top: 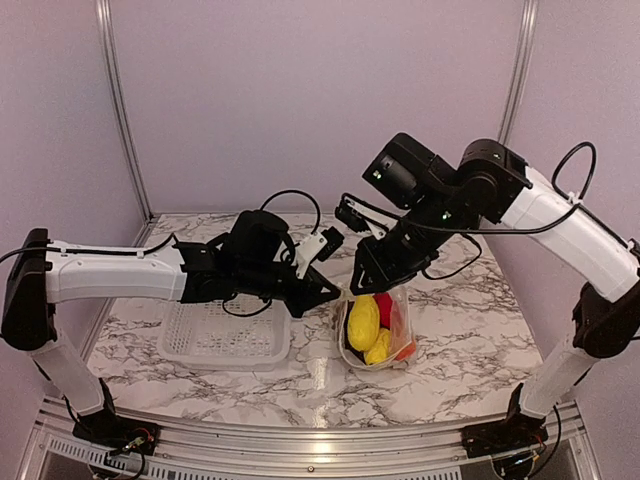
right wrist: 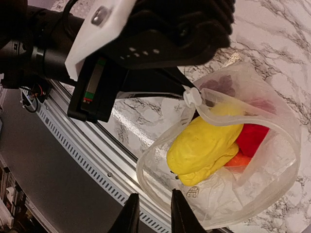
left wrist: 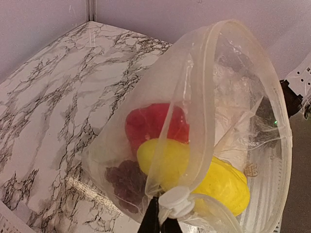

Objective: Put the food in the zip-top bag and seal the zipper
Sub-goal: Pass from the right arm to the left, then pass from the left arm to the right

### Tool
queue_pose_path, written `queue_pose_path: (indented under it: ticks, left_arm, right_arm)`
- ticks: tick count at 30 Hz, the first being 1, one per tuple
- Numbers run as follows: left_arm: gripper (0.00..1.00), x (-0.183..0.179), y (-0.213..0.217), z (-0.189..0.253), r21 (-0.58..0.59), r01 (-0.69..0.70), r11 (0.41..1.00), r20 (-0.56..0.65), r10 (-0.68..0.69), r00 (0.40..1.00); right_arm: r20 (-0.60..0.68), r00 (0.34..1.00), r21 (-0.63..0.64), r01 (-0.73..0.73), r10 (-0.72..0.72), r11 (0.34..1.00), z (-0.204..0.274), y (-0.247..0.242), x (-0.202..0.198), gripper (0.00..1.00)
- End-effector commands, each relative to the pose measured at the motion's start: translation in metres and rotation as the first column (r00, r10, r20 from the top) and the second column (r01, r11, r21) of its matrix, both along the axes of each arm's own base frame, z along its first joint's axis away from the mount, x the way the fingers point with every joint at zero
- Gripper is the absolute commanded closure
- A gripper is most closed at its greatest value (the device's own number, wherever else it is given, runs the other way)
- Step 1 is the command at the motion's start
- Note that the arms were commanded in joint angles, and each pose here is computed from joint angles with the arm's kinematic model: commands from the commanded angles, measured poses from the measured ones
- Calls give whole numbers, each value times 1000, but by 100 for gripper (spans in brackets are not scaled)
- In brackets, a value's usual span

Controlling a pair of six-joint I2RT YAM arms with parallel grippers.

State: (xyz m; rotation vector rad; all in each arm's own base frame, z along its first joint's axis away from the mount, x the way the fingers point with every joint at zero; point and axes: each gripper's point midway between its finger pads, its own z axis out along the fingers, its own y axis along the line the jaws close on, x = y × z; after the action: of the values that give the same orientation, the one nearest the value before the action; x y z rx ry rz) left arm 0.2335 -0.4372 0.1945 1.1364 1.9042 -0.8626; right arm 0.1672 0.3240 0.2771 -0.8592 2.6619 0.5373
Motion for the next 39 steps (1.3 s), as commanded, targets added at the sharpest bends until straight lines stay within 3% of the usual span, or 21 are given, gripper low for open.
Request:
queue_pose_path:
  ticks: [1,5,10,14,19,25,32,39]
  left_arm:
    - [100,0,-4,35,-76,-34,997,-64,29,998]
    - [100,4,10,31,-50,-105,993,-79,101,992]
    - [100,-1,13,54,-118,-156,981,-164,136,977]
    - [100,-7,14,67,-159,-173,972,-234,133,963]
    - [100,-17,16,72,-149,-159,976,-226,123,966]
    - [100,-21,21,66,-112,-136,984,-209,110,972]
    - [100,-26,24,66,-106,-116,988,-201,93,975]
    - [100,-27,27,62,-88,-110,990,-198,91,976]
  right_arm:
    - [56,994,145,89,-98,985,60,-7,5,74]
    - [84,980,135,166,-179,977,59,-25,16,74]
    - [30,991,114,130,-134,985,22,-13,2,76]
    - [21,995,77,95,-97,993,1,-7,-3,65]
    - [92,993,41,66,-70,997,-7,-7,5,56]
    - [179,984,-7,-4,5,1000,-12,5,21,56]
    - [215,970,-33,-112,116,993,-25,26,29,60]
    - [239,960,-31,-140,143,990,-26,44,38,85]
